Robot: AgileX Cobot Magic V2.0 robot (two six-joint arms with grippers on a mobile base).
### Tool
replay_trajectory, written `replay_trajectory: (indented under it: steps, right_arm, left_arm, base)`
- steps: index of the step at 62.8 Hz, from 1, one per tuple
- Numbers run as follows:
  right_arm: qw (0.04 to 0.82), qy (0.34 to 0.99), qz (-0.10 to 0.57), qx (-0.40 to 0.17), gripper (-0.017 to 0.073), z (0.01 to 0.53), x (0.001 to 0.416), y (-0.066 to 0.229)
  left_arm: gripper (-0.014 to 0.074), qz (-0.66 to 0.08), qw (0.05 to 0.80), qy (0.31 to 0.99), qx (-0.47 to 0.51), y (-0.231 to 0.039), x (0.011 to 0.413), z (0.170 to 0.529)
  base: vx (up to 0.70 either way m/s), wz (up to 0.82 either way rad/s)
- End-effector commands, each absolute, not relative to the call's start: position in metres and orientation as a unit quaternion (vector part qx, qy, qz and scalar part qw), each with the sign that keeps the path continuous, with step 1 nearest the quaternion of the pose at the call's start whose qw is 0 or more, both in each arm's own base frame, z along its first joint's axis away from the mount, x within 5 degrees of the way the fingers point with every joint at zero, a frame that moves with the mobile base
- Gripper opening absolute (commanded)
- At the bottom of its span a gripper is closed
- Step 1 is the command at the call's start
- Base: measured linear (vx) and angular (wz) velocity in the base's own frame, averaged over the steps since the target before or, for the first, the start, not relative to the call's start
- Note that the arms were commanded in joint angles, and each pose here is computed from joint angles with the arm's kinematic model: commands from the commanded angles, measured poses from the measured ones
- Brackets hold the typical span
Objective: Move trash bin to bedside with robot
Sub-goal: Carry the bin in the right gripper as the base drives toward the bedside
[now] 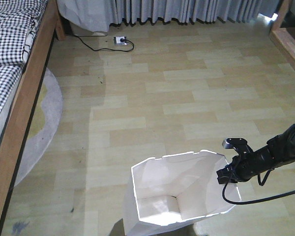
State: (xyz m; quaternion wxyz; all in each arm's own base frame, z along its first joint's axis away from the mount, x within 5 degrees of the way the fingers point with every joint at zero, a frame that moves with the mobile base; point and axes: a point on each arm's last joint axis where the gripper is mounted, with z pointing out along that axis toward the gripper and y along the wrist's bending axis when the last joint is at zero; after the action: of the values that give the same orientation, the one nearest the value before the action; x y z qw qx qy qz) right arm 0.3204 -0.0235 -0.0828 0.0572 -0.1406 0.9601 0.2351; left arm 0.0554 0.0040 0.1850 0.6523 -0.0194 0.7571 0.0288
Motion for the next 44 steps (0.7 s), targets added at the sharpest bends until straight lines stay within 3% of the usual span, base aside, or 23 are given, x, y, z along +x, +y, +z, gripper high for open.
replay_trajectory:
  steps: [1, 44]
  right_arm:
    - [0.09, 0.931, 0.326, -0.139, -0.0006, -0.0475, 0.333, -0.0115]
    - [0.09, 0.931, 0.326, -0.139, -0.0006, -0.0475, 0.333, -0.0115]
  left_arm:
    - [-0.0006, 0.028, 0.677, 0.735, -0.02, 0.0039, 0.0558, 0.1858]
    - [-0.0006, 0.028, 0.677, 0.735, -0.02, 0.0039, 0.0558, 0.1858]
  base:
    - [0.36, 0.08]
    - [0.35, 0.06]
